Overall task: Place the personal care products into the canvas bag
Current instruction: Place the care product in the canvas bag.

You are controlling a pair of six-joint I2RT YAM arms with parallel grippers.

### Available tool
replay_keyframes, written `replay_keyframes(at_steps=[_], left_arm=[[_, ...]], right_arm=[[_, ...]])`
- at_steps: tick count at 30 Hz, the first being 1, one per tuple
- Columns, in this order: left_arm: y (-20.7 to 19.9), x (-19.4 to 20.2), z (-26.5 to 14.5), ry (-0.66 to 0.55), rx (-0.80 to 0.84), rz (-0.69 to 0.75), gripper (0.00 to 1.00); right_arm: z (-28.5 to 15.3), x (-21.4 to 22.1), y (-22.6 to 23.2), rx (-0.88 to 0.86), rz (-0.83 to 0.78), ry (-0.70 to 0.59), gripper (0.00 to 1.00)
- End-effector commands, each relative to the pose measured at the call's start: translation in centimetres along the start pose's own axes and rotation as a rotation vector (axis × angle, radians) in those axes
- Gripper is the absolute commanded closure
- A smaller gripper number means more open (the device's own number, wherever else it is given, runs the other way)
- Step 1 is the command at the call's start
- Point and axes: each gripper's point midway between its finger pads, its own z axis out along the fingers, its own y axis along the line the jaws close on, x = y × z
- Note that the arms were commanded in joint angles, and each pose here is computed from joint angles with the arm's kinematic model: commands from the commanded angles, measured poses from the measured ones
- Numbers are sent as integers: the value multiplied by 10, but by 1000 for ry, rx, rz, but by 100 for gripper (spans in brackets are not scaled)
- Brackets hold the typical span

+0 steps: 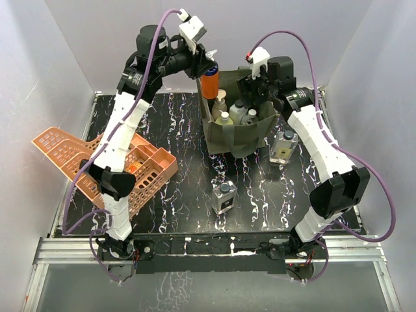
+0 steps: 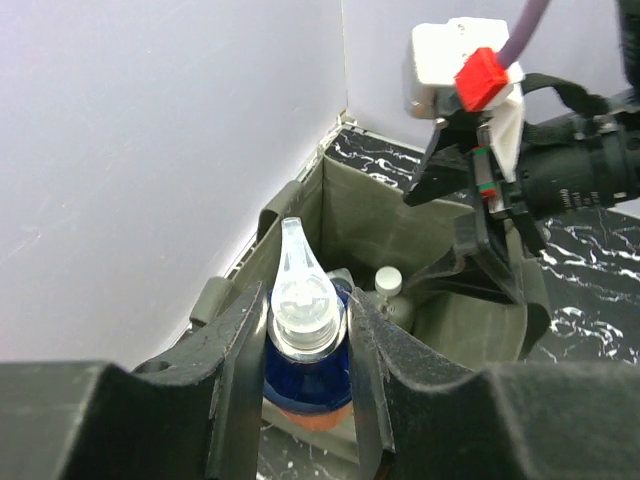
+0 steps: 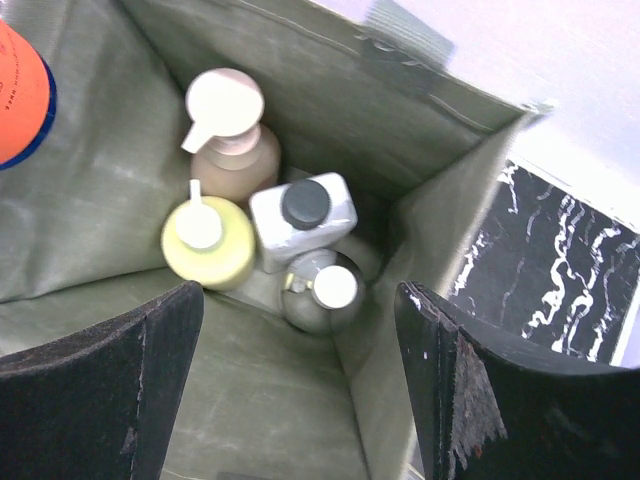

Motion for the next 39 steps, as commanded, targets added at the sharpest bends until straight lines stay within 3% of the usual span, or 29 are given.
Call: replay_keyframes(at_steps=[1,21,39], left_arm=[[7,-70,1,-241,-15,49,100],[-1,-31,93,-323,86,61,100],[14,-9,132,-383,13,147,100]], right_arm=[[-34,-36,-36,89,22,-139,21],[-34,0,-39,35,24,-70,26],[-26,18,-39,6,28,-23,29]])
